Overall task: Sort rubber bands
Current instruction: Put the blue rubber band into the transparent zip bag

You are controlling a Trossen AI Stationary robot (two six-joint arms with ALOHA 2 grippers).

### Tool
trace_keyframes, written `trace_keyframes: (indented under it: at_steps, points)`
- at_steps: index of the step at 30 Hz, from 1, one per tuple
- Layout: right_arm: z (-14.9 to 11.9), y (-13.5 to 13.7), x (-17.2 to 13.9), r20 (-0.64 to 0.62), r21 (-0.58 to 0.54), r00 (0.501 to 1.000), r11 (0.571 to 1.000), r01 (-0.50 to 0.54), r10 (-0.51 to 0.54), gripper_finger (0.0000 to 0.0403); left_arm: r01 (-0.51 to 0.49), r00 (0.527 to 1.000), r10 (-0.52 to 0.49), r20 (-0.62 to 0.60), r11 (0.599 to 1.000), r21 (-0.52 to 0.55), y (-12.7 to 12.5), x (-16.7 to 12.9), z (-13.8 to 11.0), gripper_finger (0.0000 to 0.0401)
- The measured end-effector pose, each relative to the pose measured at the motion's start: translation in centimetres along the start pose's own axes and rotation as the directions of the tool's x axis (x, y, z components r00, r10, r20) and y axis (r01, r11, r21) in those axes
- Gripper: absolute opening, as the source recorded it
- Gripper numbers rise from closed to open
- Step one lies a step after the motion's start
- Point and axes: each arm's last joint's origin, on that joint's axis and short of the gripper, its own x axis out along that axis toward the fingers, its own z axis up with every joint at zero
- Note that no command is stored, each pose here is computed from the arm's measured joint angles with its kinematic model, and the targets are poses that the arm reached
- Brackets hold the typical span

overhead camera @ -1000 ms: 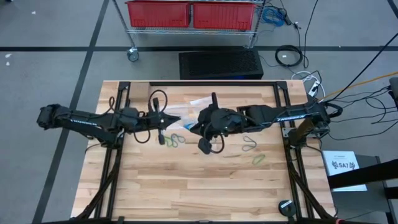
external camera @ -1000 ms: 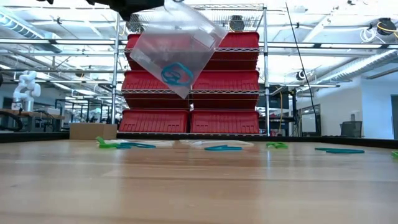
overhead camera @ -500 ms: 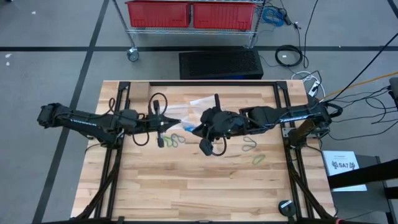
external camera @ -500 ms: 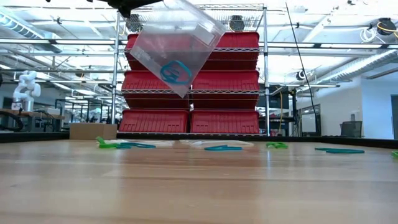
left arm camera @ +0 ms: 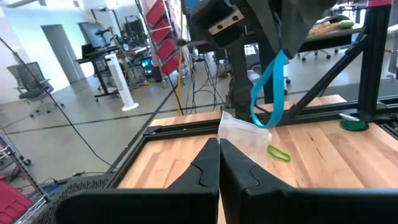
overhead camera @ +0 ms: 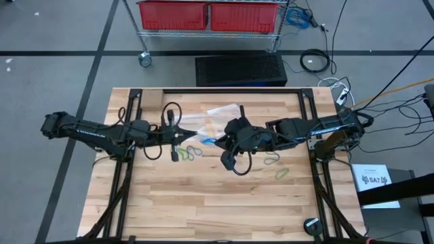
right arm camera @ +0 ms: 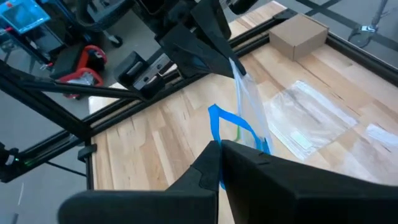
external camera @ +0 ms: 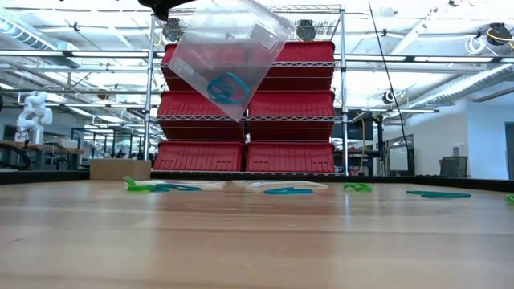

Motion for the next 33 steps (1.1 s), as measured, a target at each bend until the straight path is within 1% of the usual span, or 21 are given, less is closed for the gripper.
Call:
trace_keyframes:
  at_steps: [5, 12, 18, 33]
  points:
    - [-0.15, 0.07, -0.07, -0.002, 0.009, 1.000, 1.000, 0.009, -0.009, 0.0000, 0.000, 1.000, 0.000, -0.001, 1.000, -0.001, 0.00, 0.00, -0.01, 0.0000]
    - [-0.24, 0.53, -0.25, 0.010, 0.017, 1.000, 1.000, -0.010, 0.010, 0.0000, 0.000, 1.000, 0.000, -0.002, 1.000, -0.001, 0.00, 0.00, -0.02, 0.0000]
    - [-0.31, 0.53, -0.60, 0.014, 0.013, 1.000, 1.000, 0.003, -0.003, 0.0000, -0.001, 1.000, 0.001, 0.002, 1.000, -0.002, 0.01, 0.00, 0.02, 0.0000]
    - [-0.75, 0.66, 0.31, -0.006, 0.031, 1.000, 0.999, 0.016, -0.016, 0.0000, -0.016, 0.999, 0.017, 0.027, 1.000, -0.011, 0.10, 0.00, 0.29, 0.0000]
